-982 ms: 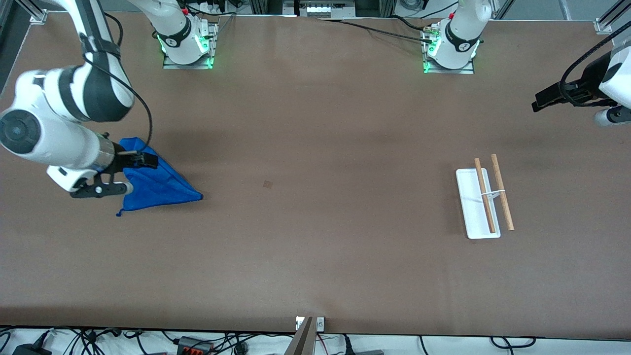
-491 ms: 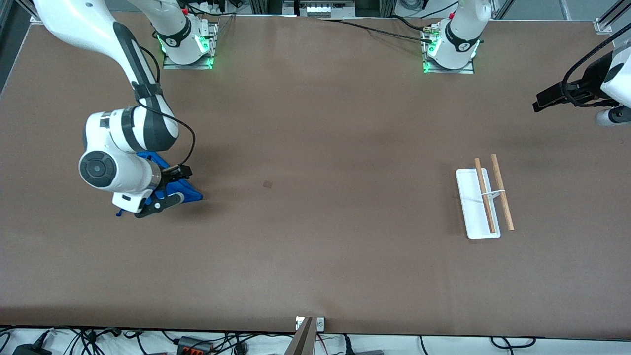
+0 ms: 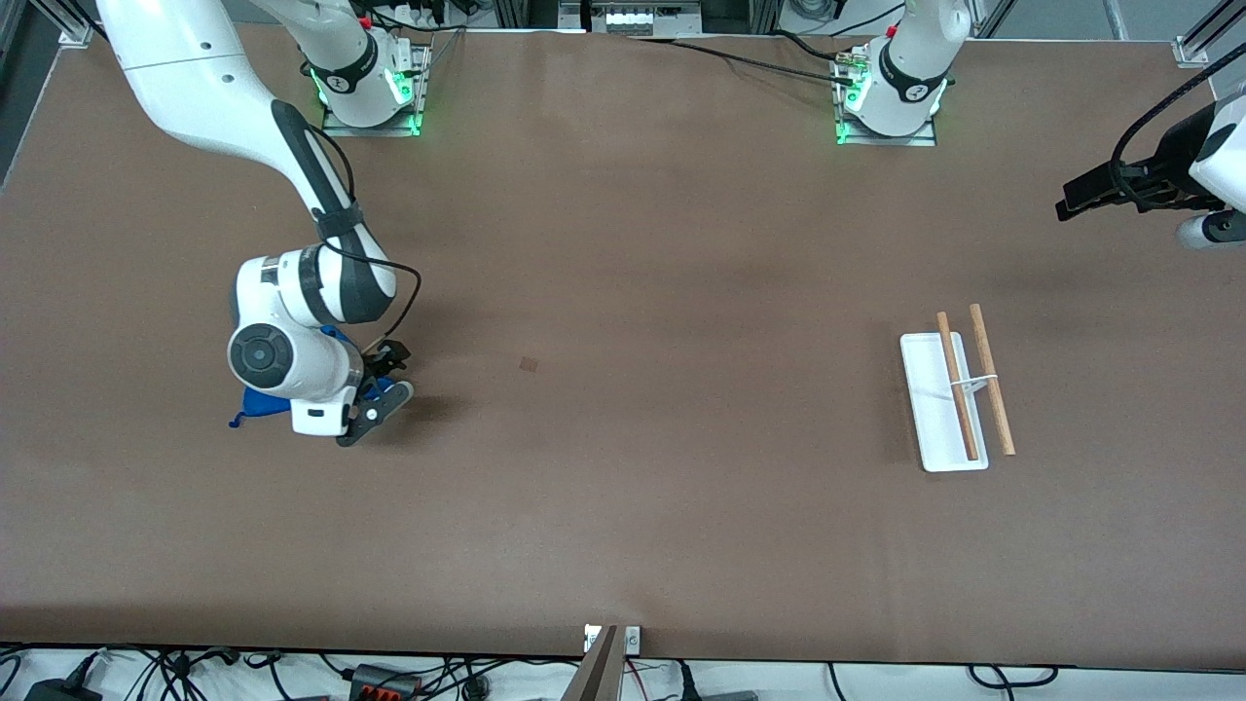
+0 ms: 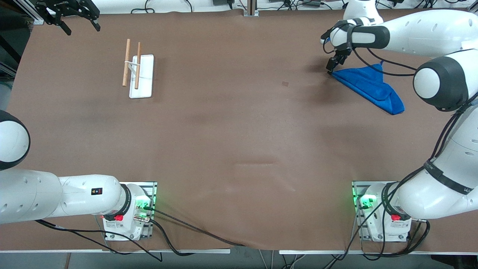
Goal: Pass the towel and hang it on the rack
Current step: 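Grasp the blue towel's corner with the right gripper, then lift the towel toward the table middle while the left gripper approaches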
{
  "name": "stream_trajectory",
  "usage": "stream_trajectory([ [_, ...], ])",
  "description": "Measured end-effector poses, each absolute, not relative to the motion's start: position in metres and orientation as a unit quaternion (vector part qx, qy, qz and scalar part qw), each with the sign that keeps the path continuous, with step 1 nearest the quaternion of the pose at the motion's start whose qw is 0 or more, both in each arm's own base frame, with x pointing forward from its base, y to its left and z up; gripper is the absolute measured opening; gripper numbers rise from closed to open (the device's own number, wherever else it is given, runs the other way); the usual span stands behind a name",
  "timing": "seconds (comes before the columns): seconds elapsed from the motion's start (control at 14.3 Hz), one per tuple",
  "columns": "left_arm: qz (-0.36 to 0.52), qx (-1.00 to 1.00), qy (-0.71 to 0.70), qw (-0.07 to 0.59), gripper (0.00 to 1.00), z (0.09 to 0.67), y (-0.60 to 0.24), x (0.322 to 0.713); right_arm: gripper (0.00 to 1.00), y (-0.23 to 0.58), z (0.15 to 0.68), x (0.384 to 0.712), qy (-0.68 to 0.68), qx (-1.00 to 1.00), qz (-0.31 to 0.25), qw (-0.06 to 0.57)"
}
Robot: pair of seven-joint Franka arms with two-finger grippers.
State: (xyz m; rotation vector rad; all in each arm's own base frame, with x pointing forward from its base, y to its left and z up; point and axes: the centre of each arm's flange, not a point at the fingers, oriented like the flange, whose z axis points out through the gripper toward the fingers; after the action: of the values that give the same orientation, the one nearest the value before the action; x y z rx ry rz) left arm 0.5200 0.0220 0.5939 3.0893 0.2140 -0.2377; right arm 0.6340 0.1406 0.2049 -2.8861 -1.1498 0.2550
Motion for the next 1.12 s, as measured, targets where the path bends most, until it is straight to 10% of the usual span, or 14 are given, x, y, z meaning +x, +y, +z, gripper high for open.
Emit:
stream_trajectory([
  [0.84, -0.078, 0.994, 0.068, 0.018, 1.00, 0.592, 0.022, 0.521, 0.69, 0.144, 0.186, 0.625, -0.380, -0.918, 0.110, 0.020],
  [1.12, -0.078, 0.994, 0.067, 0.018, 1.00, 0.592, 0.022, 0.521, 0.46, 0.142, 0.186, 0.625, -0.390, -0.914, 0.112, 0.021],
])
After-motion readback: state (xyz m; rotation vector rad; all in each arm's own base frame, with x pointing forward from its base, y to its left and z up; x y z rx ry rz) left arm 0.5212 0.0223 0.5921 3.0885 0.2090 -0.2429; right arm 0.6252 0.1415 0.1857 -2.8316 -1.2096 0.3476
